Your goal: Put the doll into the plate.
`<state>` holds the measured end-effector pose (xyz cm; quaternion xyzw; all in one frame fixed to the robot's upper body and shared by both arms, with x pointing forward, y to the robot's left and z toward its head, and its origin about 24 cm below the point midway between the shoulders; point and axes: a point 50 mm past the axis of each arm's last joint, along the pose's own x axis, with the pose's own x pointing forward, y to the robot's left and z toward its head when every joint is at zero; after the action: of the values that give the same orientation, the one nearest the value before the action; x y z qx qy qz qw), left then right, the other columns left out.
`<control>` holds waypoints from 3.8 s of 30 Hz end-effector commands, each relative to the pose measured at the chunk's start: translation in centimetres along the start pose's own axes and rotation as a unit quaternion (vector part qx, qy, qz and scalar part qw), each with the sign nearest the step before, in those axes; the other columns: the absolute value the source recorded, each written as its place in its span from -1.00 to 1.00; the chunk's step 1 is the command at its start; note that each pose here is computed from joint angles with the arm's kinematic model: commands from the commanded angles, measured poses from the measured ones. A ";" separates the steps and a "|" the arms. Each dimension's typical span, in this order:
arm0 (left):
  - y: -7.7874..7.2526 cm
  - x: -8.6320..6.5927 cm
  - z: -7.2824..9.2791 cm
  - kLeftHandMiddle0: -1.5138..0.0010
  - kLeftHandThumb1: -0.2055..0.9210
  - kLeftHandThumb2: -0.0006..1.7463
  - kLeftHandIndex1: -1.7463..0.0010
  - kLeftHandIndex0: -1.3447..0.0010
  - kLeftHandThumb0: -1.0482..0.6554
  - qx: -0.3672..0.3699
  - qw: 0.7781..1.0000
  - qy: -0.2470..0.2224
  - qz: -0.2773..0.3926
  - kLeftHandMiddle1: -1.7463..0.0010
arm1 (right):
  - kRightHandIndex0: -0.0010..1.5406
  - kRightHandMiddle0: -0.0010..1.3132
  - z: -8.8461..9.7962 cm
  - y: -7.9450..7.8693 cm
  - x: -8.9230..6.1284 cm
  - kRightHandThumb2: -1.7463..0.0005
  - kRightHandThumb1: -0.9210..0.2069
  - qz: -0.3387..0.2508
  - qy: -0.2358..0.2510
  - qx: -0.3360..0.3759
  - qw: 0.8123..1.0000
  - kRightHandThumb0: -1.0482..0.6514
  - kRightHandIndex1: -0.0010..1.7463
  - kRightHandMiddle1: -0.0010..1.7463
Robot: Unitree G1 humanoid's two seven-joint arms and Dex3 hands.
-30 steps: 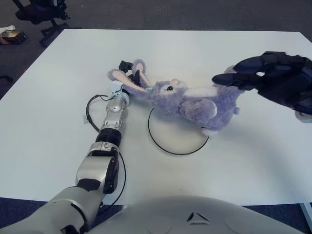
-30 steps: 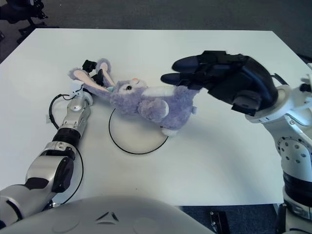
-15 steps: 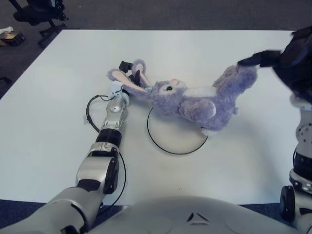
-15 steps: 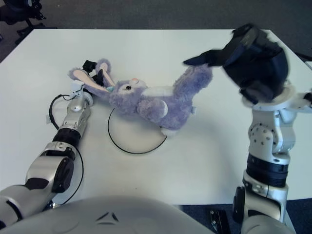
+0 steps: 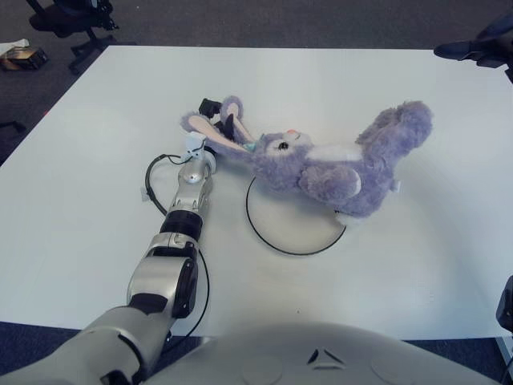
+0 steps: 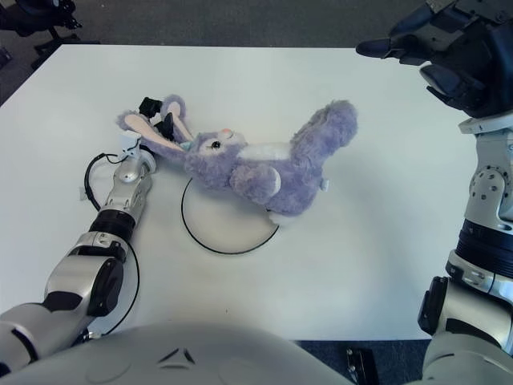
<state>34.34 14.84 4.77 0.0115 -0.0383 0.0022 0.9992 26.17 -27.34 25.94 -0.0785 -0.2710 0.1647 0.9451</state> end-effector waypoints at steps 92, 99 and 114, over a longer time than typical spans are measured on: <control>0.3 -2.2 -3.6 -0.06 0.81 -0.25 -1.00 0.60 -0.19 -0.002 0.997 0.075 0.011 -1.00 | 0.14 -0.04 -18.3 3.2 -1.9 0.99 -0.98 -0.026 0.298 -0.136 0.945 0.23 -0.03 0.46; 0.3 -2.2 -3.6 -0.06 0.80 -0.24 -1.00 0.59 -0.20 -0.002 0.997 0.075 0.012 -1.00 | 0.16 -0.05 -18.3 3.8 -2.2 1.00 -0.98 -0.010 0.294 -0.131 0.947 0.23 -0.03 0.43; 0.3 -2.2 -3.6 -0.06 0.79 -0.23 -1.00 0.59 -0.20 -0.004 0.997 0.075 0.012 -1.00 | 0.20 -0.04 -17.9 4.8 -2.5 1.00 -0.97 0.021 0.276 -0.132 0.952 0.23 -0.03 0.39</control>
<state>34.23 14.84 4.92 0.0081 -0.0446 0.0047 0.9990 33.00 -24.94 9.74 -0.2539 -0.0383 0.1072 0.9605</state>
